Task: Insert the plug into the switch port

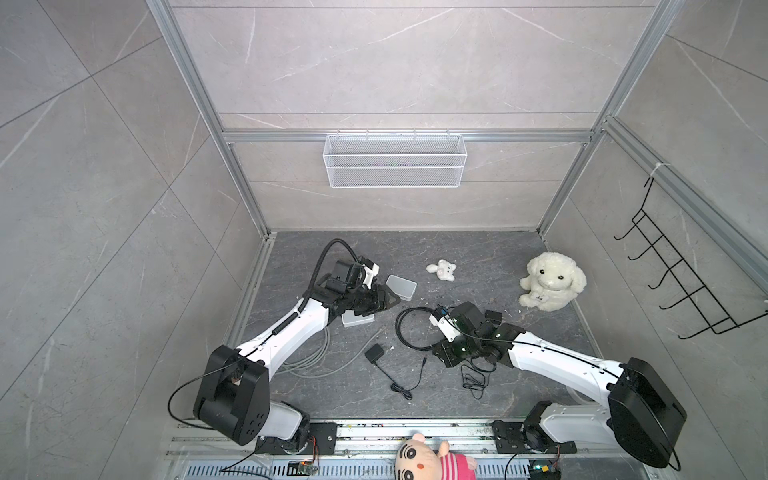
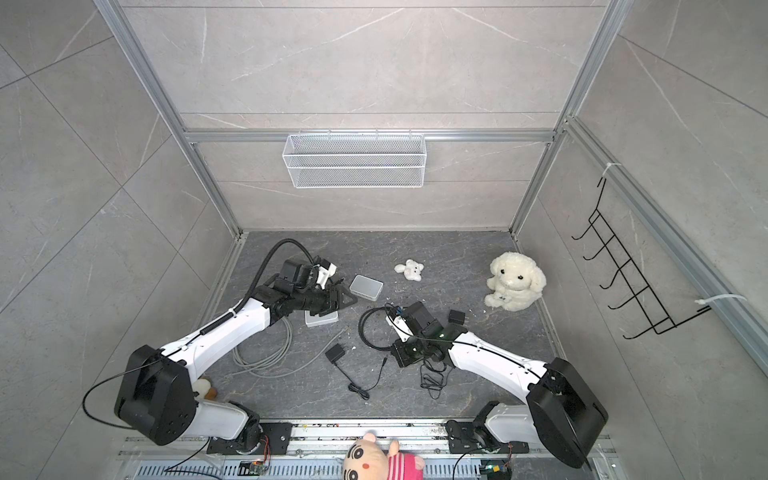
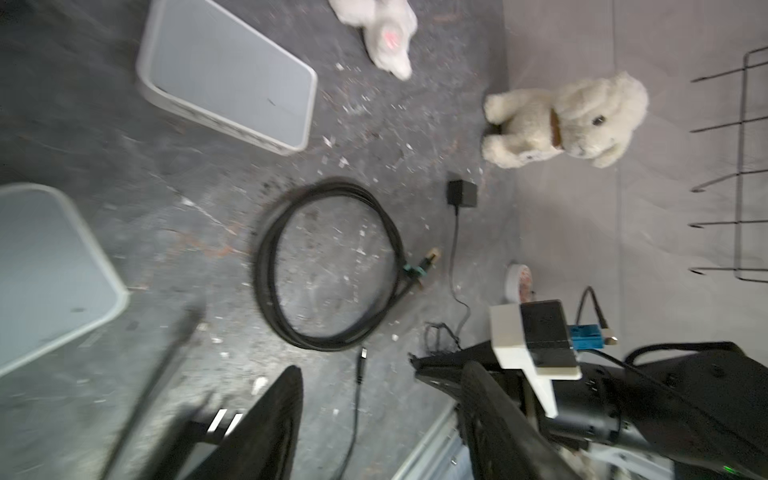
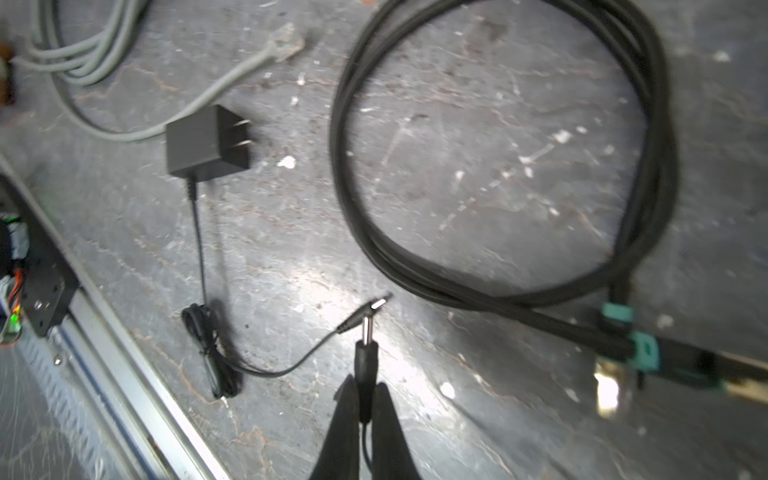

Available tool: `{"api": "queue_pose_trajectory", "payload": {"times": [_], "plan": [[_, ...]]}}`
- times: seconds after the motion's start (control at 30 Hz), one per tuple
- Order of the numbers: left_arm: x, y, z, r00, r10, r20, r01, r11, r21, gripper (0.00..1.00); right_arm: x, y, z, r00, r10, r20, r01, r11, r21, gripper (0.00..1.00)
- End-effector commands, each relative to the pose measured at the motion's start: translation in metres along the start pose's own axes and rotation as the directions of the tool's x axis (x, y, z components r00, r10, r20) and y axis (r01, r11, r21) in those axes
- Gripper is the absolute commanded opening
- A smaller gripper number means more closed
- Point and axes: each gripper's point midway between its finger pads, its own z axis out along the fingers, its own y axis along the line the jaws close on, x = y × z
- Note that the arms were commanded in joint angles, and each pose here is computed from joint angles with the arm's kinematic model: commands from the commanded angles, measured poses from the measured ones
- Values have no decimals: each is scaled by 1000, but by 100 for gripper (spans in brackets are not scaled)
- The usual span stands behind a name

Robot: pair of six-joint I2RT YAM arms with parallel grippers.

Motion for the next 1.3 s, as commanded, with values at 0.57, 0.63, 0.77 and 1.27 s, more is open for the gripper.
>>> {"api": "queue_pose_trajectory", "payload": {"times": [0.57,0.63,0.77,1.27], "plan": [[63,-6,76,935,-126,-331,164,982,90,30,-36,12,-1,979,-177,97,181,983,-35,9],[65,-3,75,934,-116,-338,147,987,69,30,-36,11,-1,980,-174,99,177,984,-30,8],[67,-4,71,935,-107,-338,140,987,77,30,-37,10,0,980,-173,102,177,984,-28,8],[72,-11,78,919,-97,-381,145,984,99,20,-44,9,3,978,-174,116,177,984,-19,9]]}}
